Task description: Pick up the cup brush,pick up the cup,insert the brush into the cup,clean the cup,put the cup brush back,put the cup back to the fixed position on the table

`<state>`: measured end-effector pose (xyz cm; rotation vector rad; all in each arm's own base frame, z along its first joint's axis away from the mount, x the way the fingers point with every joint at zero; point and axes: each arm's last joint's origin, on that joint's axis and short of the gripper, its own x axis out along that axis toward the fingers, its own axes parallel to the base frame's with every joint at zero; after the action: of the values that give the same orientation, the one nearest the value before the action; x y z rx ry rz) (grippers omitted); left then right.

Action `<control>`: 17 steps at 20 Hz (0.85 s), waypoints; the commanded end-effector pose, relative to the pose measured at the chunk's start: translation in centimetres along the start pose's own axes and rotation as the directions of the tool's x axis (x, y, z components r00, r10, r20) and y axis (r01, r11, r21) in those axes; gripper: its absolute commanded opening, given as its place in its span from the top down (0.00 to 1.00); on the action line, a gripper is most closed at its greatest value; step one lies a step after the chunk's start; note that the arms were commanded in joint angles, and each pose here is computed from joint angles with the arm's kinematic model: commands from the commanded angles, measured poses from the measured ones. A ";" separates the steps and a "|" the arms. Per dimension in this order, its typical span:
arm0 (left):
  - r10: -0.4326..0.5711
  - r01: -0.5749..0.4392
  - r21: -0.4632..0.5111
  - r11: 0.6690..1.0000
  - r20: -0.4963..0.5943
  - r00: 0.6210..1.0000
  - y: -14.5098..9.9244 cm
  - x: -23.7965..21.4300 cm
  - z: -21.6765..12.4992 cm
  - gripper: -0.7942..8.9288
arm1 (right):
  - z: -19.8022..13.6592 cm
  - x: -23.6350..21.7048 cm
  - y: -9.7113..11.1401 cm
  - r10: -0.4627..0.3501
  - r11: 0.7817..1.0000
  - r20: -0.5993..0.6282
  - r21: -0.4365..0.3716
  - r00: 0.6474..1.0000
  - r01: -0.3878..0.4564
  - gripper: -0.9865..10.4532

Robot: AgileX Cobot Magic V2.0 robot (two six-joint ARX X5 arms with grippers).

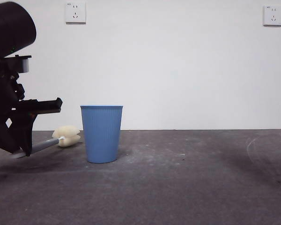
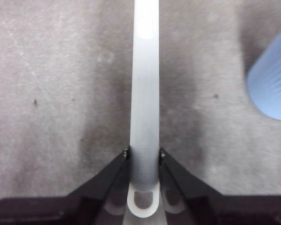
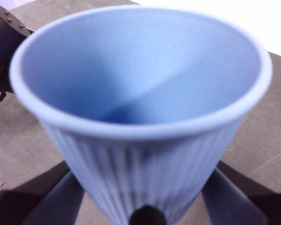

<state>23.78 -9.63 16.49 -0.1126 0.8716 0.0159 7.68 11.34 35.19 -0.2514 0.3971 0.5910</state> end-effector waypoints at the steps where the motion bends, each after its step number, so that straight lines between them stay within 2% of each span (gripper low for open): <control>1: 0.009 -0.009 0.024 1.000 -0.004 1.000 0.1 0.7 -0.2 0.93 | 0.1 -0.1 0.0 -0.001 1.000 0.011 0.018 1.000 0.001 0.93; 9: 0.036 -0.033 0.042 0.999 -0.073 0.997 0.0 3.0 -1.3 0.93 | 0.1 0.0 0.0 -0.001 1.000 0.009 0.018 1.000 0.001 0.93; 13: 0.018 -0.014 0.041 0.999 -0.105 0.994 0.0 3.0 -1.5 0.91 | 0.1 0.0 0.0 -0.001 1.000 0.007 0.016 1.000 0.001 0.93; 14: 0.023 -0.018 0.045 0.999 -0.118 0.993 0.0 3.0 -1.6 0.86 | 0.1 0.0 0.0 -0.002 1.000 0.008 0.016 1.000 0.002 0.93; 17: 0.026 -0.017 0.053 0.998 -0.168 0.985 0.2 2.9 -2.1 0.61 | 0.1 0.0 0.0 -0.002 1.000 0.008 0.016 1.000 0.002 0.93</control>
<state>24.86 -10.06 14.38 -0.0913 0.9502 -0.0022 7.68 11.35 35.18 -0.2516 0.3978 0.5909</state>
